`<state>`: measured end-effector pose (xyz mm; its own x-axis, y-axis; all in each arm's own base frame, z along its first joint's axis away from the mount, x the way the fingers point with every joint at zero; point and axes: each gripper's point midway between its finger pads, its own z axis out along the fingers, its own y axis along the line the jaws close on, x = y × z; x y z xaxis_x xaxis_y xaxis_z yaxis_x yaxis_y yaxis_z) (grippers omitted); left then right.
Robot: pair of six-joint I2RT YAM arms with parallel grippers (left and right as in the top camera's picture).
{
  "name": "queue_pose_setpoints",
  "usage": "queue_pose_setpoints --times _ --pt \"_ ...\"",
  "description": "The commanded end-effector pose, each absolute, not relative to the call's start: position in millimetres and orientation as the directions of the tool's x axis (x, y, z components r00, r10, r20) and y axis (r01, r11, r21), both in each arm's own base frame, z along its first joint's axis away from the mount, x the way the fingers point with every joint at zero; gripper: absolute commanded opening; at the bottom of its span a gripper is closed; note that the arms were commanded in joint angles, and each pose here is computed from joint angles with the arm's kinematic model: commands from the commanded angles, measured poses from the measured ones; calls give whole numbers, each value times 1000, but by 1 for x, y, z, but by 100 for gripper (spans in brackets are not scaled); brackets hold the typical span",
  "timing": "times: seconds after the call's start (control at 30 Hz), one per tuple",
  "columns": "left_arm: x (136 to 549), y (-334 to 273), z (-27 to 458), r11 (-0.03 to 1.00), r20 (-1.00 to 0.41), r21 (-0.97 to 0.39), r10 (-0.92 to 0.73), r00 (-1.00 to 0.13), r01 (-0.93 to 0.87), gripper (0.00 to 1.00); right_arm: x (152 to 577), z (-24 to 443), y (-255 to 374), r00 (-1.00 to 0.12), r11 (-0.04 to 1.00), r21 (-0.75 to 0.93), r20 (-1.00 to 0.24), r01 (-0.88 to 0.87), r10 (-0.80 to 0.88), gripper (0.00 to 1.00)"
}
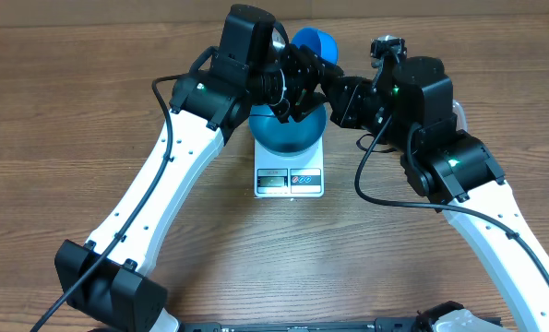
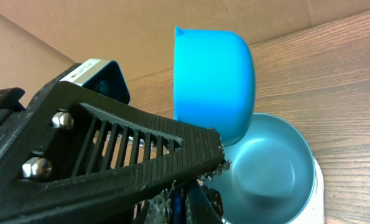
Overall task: Scoop item into bowl and weigh 150g on scale
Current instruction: 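Grasp the scoop handle with the right gripper, release left gripper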
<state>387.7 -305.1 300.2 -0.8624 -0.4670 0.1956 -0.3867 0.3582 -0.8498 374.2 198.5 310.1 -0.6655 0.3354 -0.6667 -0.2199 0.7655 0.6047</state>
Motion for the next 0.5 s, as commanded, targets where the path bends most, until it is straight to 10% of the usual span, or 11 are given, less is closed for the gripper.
queue_pose_setpoints --times 0.0,0.27,0.47 --pt "390 -304 308 375 135 -862 -478 -868 -340 56 378 324 198 -642 758 608 -684 -237 347 4" --pt "401 -293 305 405 65 -861 -510 -858 -307 56 377 323 196 -651 752 614 -676 -237 346 4" --pt "412 -281 304 472 -64 -857 -499 -864 -209 82 379 306 173 -680 779 608 -637 -153 363 4"
